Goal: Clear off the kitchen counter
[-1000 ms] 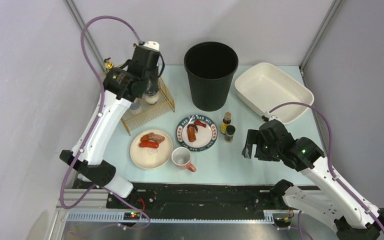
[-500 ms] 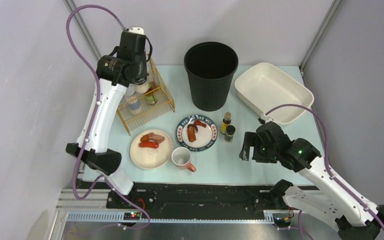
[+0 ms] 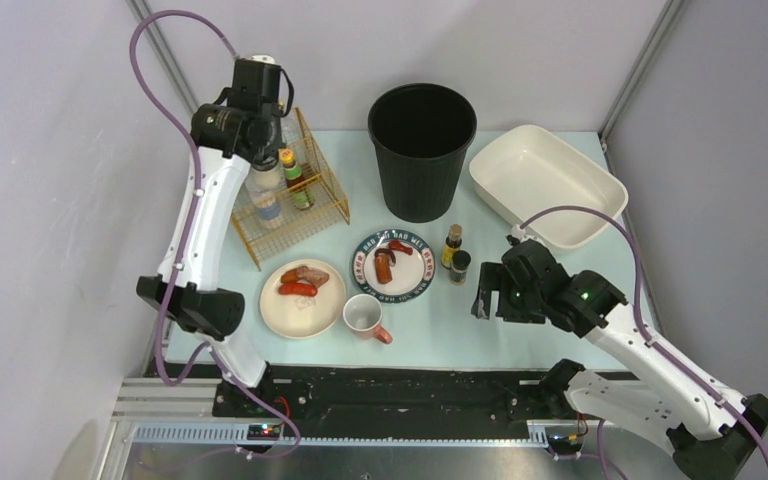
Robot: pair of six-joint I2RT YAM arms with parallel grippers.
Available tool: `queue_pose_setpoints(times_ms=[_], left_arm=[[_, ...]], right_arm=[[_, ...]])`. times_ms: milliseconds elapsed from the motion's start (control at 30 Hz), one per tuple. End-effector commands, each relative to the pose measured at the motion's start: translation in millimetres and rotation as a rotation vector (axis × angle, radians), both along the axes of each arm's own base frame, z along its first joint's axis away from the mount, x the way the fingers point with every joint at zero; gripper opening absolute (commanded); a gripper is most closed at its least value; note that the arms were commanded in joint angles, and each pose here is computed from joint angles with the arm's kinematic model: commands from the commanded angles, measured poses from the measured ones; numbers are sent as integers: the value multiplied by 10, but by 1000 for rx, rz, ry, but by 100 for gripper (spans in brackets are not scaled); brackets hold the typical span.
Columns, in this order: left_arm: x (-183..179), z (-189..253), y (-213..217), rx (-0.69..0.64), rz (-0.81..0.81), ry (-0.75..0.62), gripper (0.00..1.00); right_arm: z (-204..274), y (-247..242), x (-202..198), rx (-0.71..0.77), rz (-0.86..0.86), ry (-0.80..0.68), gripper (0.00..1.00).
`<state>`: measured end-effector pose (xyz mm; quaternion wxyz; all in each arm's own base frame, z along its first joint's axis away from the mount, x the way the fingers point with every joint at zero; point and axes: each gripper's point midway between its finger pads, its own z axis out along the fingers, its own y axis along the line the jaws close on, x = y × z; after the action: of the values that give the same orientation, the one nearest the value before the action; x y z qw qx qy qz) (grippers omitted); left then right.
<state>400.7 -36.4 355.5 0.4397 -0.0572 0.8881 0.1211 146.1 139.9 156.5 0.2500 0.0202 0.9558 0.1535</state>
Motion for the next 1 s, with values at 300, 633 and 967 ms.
queue_pose_setpoints(times_ms=[300,633,967], left_arm=[[386,138,-24,2,-37,-58,0],[614,93,-200,-55,-79,-69,0],[638,-105,-290,-91,-99,-19,0]], right_arm=[[-50,110,43,34,-5,4,86],[-132,167,36,34,6,23,86],[-150,197,27,35,14,31,87]])
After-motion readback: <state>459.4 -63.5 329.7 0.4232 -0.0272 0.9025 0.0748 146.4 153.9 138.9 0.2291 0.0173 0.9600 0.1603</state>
